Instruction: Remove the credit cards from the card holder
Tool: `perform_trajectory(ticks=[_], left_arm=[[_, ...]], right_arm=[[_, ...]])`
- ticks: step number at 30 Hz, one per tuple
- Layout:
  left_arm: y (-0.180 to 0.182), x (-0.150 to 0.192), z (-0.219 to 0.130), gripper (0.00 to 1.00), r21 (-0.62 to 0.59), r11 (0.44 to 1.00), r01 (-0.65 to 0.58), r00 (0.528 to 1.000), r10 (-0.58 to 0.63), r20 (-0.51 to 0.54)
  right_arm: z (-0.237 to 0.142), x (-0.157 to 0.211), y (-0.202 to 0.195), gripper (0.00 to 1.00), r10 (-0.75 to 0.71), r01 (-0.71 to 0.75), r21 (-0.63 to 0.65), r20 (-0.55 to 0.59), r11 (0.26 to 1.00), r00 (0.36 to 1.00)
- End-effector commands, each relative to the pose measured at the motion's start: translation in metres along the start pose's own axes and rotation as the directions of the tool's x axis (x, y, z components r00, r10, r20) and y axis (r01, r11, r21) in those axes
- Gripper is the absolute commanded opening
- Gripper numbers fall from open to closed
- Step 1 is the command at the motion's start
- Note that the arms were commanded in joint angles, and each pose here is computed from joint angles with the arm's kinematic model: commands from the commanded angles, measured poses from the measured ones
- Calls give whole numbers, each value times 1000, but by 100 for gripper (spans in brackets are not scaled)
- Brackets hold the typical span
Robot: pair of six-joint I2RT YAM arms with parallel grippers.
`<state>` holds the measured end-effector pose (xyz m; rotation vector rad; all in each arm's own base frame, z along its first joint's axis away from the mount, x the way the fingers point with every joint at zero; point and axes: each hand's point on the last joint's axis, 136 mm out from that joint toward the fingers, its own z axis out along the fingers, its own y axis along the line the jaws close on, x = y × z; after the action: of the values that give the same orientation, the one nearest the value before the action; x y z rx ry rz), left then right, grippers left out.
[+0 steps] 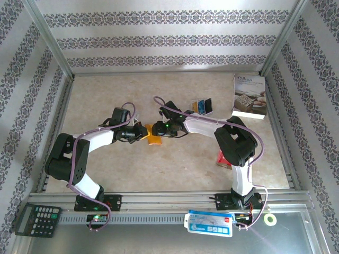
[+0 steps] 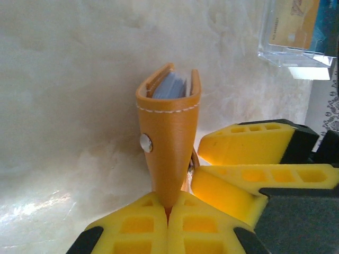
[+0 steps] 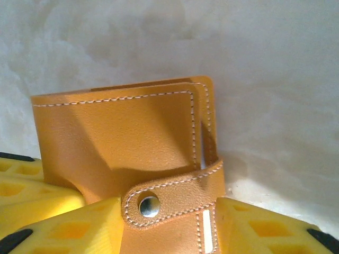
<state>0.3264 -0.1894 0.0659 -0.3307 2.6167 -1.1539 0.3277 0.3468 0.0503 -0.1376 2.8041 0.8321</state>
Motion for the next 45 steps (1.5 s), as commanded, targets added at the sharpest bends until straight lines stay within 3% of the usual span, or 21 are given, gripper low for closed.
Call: perform_trajectory(ticks=[1,6,18,28,34,37,38,41,45], left_arm=[[0,-3,-5,0,-56,998,-42,999,43,14],[9,0,-1,0,-77,997,-28,1000,27,-3],[13,3,1,0,-93,995,-21,999,18,-30],[13,3,3,0,-93,995,-21,999,17,-38],[13,-2,2,0,-108,994,-5,1000,3,-12],[14,-10,-4,16,-141,990,6,1000,-2,29],[15,-15,-9,29,-168,986,11,998,0,64],[14,-36,-31,54,-227,973,25,980,21,199],[-1,-64,-59,72,-235,972,24,934,62,352]], right_arm=[[0,11,-41,46,35,-33,144,-14,989,999],[-16,6,-63,41,86,-92,172,38,981,996],[-9,-4,-25,36,21,-23,66,23,998,999],[2,-16,-27,28,7,-10,117,26,993,1000],[2,-13,-30,18,5,-6,131,15,991,1000],[-5,-12,-29,7,3,-6,130,17,991,1000],[-8,-12,-28,5,-4,2,126,20,992,1000],[-22,-12,-21,1,-34,28,123,40,992,999],[-43,-5,-11,0,-40,33,99,64,995,997]])
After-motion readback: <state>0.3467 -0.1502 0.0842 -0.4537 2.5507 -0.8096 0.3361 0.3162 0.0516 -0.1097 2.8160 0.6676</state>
